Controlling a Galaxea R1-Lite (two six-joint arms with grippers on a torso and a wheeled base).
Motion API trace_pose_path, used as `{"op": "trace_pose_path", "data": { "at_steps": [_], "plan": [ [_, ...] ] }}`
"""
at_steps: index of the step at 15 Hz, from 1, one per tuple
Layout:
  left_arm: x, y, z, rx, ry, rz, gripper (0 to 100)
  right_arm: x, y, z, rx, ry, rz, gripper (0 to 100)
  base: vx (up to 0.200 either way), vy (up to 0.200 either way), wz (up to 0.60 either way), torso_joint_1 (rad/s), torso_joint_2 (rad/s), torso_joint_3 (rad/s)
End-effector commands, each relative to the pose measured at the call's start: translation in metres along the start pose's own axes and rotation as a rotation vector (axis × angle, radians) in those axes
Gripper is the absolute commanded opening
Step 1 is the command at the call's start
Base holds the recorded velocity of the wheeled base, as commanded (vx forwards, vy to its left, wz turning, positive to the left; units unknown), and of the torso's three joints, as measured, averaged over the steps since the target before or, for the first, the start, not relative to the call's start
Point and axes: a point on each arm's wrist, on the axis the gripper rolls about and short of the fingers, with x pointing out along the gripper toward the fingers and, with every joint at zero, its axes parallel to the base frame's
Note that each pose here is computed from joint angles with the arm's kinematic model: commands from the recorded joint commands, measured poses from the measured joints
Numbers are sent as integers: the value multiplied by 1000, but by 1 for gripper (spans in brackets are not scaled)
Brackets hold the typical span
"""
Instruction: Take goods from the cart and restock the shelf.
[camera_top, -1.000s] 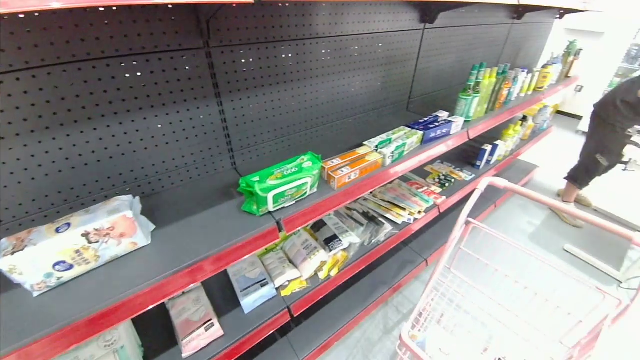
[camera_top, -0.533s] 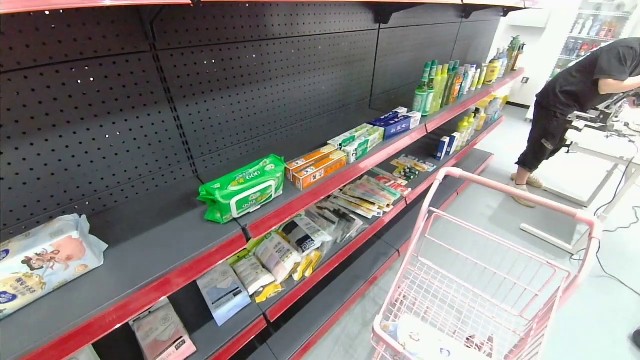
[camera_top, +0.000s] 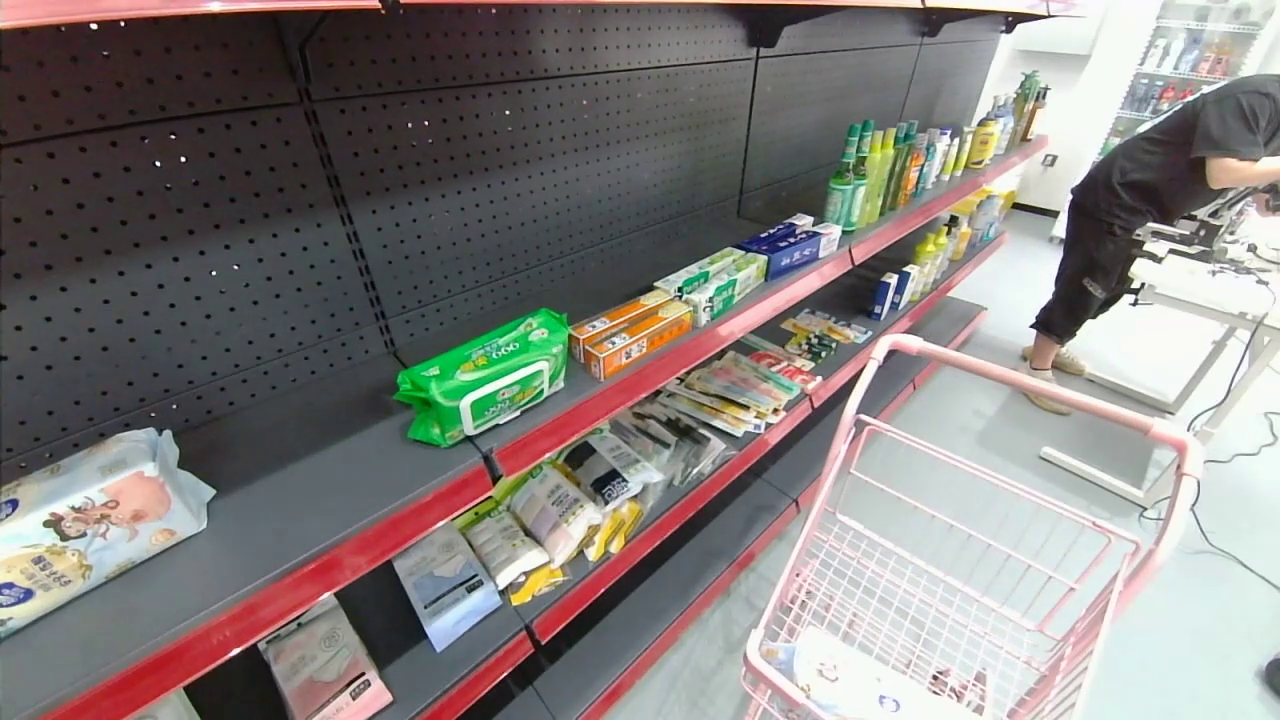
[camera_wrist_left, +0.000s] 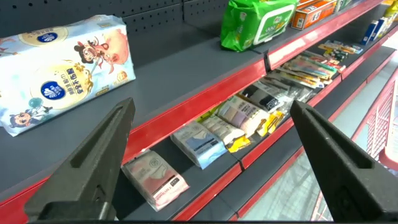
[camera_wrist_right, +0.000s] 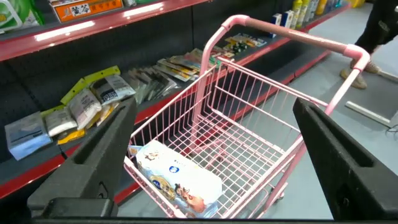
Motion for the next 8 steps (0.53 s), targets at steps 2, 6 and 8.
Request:
{"op": "trace_pose_path", "data": {
  "at_steps": [2, 6, 8],
  "plan": [
    [0, 0, 0, 0, 1, 2, 100, 2, 0, 1, 23, 23, 12, 100, 0, 0, 0, 0, 0, 0],
    [0, 0, 0, 0, 1, 2, 100, 1, 0, 48, 67, -40, 68, 100, 0, 0, 0, 0, 0, 0],
    [0, 0, 0, 0, 1, 2, 100, 27, 0, 135, 181, -26, 59, 100, 0, 0, 0, 0, 0, 0]
  ]
}}
